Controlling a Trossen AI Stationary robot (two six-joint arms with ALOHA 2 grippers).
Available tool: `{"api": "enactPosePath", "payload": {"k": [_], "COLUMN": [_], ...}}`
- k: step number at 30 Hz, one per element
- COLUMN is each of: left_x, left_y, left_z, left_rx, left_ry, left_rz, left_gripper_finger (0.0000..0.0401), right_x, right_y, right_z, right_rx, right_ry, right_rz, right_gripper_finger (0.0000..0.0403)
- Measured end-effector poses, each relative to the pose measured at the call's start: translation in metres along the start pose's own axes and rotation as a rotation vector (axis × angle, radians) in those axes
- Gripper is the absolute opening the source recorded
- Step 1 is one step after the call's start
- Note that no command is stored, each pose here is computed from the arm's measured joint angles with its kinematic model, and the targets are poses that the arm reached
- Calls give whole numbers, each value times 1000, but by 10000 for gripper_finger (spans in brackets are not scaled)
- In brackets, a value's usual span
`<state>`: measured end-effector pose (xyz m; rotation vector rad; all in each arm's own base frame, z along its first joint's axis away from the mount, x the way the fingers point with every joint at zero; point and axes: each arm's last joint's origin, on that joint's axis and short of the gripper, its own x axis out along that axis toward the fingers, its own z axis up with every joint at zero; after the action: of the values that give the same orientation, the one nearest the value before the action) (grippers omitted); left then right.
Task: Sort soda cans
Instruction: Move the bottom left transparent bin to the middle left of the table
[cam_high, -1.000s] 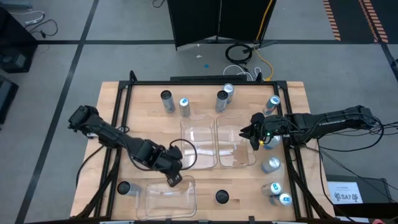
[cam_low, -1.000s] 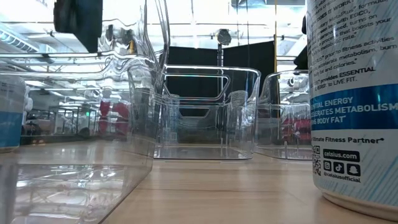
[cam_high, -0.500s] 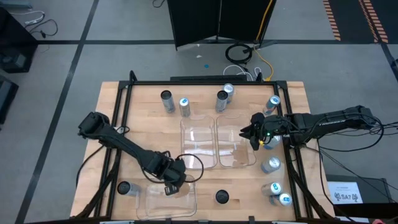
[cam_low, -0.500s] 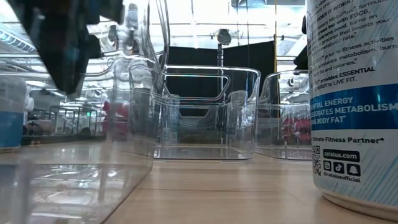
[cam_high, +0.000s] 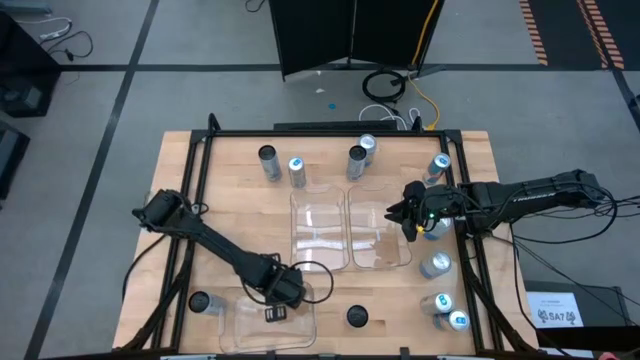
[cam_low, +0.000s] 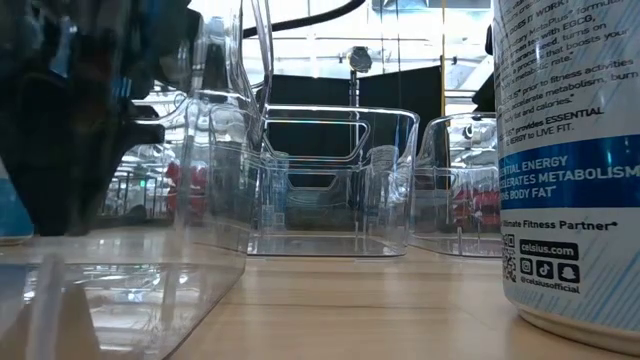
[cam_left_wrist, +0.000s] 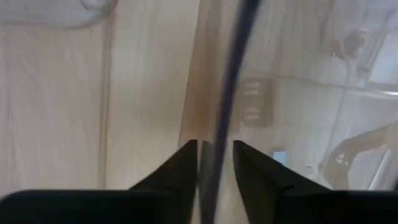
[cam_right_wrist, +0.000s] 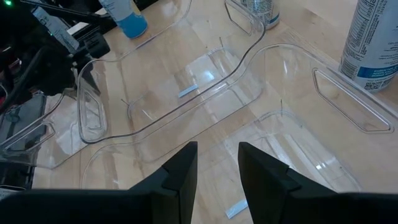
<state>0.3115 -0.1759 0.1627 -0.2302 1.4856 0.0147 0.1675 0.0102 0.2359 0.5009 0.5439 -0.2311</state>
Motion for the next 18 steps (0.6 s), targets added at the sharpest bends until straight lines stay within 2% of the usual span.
{"api": "enactPosePath", "payload": {"k": [5,11,18], "left_x": [0,-1,-19], "left_y": [1,0,-7], "left_z": [0,0,5], "left_rx": [4,2,8], "left_ry": [3,7,13], "left_rz": [3,6,11], "left_gripper_finger": [16,12,10], "right_x": [0,0,0], "right_y": [0,0,0], "right_z": [0,0,0], "right_rx": [2,3,8], "right_ry": [-3,-3,-3], "right_rz": [-4,-4,-4], "right_gripper_finger": [107,107,107]}}
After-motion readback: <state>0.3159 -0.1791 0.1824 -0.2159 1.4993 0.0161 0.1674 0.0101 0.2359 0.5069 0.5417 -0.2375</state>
